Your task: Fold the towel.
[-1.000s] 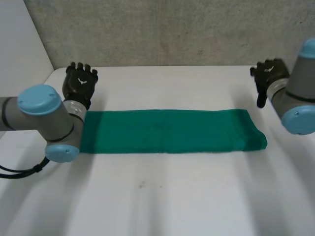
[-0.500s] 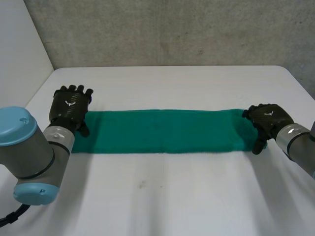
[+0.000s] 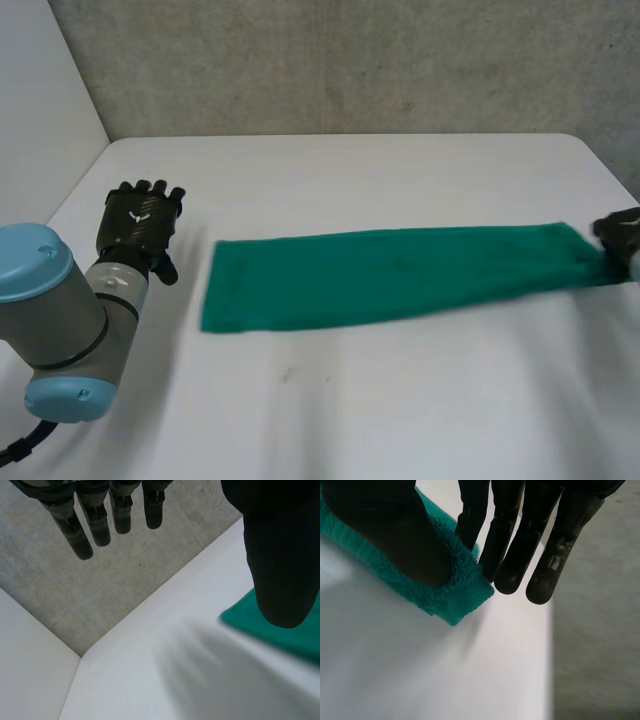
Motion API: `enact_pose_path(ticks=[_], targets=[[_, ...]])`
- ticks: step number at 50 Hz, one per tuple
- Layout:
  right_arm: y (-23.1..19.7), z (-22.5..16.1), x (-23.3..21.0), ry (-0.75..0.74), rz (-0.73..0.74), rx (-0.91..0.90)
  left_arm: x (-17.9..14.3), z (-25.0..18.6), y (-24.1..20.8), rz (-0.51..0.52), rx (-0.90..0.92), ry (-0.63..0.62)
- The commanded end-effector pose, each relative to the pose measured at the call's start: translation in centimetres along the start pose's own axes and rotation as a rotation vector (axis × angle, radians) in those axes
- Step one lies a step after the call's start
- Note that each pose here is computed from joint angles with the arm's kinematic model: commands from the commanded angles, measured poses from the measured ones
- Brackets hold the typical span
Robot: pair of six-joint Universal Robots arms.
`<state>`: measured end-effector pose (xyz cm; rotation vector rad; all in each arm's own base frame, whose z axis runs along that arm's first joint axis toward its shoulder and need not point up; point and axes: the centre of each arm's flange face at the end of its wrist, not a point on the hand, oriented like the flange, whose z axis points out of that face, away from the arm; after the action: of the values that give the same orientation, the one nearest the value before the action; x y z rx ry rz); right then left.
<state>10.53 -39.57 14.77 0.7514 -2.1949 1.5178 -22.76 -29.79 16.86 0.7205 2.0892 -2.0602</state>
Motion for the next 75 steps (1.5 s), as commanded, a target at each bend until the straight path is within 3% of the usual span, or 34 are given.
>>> enact_pose_path(ticks=[1, 7, 12, 16, 24, 28, 34, 38, 39, 43, 48, 52, 60, 75], targets=[[-0.9, 0.6, 4.2, 0.137, -0.215, -0.001, 0.0, 0.0, 0.0, -0.001, 0.0, -0.002], [-8.7, -2.2, 0.0, 0.058, -0.238, 0.264, 0.2, -0.1, -0.1, -0.001, 0.002, 0.004], [-14.8, -7.0, -8.1, -0.159, -0.311, 0.545, 0.3, -0.3, -0.1, -0.001, 0.002, 0.007], [-17.2, -11.5, -14.1, -0.339, -0.374, 0.734, 0.3, -0.3, -0.1, -0.001, 0.002, 0.007], [-14.5, -16.5, -25.2, -0.645, -0.498, 0.859, 0.4, -0.4, -0.1, 0.0, 0.0, 0.01], [-12.6, -17.0, -27.6, -0.699, -0.55, 0.848, 0.6, -0.7, -0.2, 0.001, 0.0, 0.018], [-12.6, -16.8, -27.3, -0.684, -0.539, 0.838, 1.4, -1.1, -1.2, 0.001, 0.033, 0.04], [-14.8, -14.8, -22.5, -0.569, -0.43, 0.811, 3.2, -1.7, -4.3, -0.009, 0.132, 0.086], [-15.2, -13.6, -19.2, -0.539, -0.26, 0.732, 3.9, -1.9, -5.3, -0.015, 0.164, 0.104], [-14.1, -12.5, -16.6, -0.568, 0.034, 0.578, 6.0, -2.6, -7.0, -0.02, 0.224, 0.159], [-11.4, -12.3, -14.9, -0.614, 0.251, 0.386, 9.5, -3.2, -8.2, -0.032, 0.27, 0.243], [-8.1, -11.7, -13.8, -0.603, 0.287, 0.249, 13.3, -2.3, -7.3, -0.026, 0.263, 0.313], [-4.6, -11.1, -13.7, -0.564, 0.226, 0.196, 15.4, -0.3, -4.3, 0.002, 0.179, 0.345], [-3.5, -10.1, -13.7, -0.521, 0.202, 0.219, 12.7, 0.9, 1.4, 0.039, -0.034, 0.302]])
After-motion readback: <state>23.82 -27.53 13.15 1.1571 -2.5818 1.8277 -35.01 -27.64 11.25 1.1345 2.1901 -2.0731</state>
